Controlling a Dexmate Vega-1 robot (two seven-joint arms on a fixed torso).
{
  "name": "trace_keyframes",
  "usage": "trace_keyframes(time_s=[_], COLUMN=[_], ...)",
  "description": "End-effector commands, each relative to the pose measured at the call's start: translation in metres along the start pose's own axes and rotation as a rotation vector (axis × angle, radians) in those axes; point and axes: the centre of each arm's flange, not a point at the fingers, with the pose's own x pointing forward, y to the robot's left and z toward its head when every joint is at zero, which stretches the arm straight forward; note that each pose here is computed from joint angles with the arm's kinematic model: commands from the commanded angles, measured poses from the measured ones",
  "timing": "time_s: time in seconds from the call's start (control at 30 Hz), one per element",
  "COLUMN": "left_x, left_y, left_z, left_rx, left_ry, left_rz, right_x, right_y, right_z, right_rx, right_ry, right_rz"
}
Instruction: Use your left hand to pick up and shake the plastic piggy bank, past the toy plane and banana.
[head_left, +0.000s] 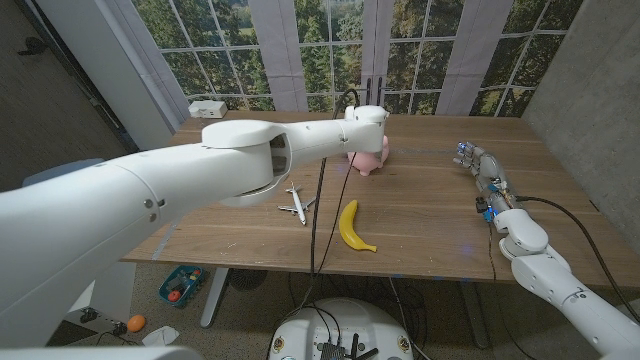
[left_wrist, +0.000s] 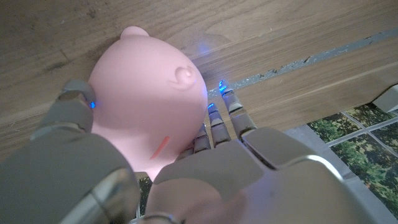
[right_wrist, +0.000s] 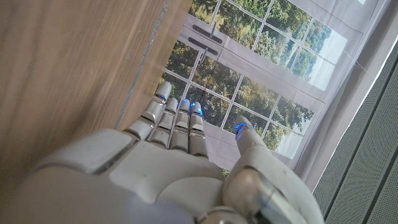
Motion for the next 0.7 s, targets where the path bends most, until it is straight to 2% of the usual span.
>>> trace_keyframes(time_s=[0.03,0.27,0.5,0.7], left_x=[0.020,0.011,0.006,0.001], left_y=[-0.019,-0.019,-0.021,-0.023], left_z=[-0.011,-0.010,-0.006,-0.005], left_rx=[-0.081,-0.050,0.020,0.040], left_ry=[-0.062,-0.046,-0.017,-0.031], left_rz=[-0.129,0.023,0.117,0.229], right_x=[0.000,0.000,0.000,-0.001], right_y=[-0.002,-0.001,0.000,-0.002], right_z=[0.002,0.000,-0.003,-0.001], right_rx=[-0.015,-0.010,-0.006,-0.010], right_ry=[0.005,0.011,0.016,0.012], right_rz=[-0.016,-0.016,-0.019,-0.027])
